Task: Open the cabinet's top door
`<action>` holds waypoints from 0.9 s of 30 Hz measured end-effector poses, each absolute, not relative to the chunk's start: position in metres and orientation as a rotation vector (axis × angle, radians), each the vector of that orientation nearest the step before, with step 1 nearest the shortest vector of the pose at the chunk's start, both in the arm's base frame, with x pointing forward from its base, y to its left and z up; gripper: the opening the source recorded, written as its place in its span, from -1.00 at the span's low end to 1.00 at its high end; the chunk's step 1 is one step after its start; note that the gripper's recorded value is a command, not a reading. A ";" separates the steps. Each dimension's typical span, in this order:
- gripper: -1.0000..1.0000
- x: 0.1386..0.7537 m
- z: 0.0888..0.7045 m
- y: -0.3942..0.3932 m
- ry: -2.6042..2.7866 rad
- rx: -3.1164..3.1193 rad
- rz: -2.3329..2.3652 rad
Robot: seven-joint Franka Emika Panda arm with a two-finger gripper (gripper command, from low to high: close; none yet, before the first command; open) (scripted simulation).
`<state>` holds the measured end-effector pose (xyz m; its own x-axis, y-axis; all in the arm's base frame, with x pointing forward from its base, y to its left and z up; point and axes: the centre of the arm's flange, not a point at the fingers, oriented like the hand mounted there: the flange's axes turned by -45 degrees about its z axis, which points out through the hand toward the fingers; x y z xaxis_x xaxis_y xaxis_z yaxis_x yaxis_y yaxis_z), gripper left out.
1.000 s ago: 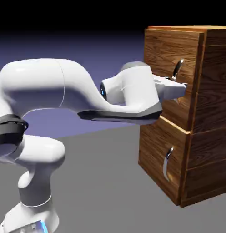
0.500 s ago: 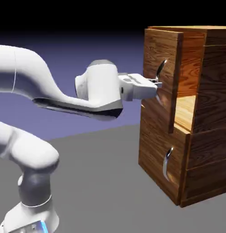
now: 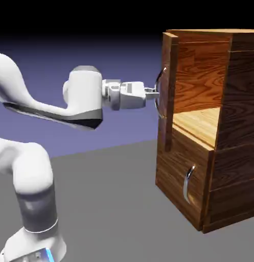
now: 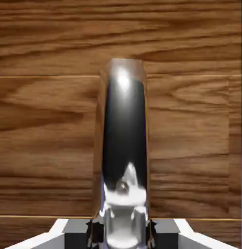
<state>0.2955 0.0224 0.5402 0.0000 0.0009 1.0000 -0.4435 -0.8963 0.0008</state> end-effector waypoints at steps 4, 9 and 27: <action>-1.00 0.284 0.540 0.039 -0.514 1.927 1.928; -1.00 0.271 0.540 0.062 -0.587 1.874 1.875; -1.00 0.234 0.540 0.200 -0.923 1.574 1.574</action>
<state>0.2342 0.2000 0.5403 -0.0003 0.0001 1.0000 -0.8728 -0.4880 -0.0002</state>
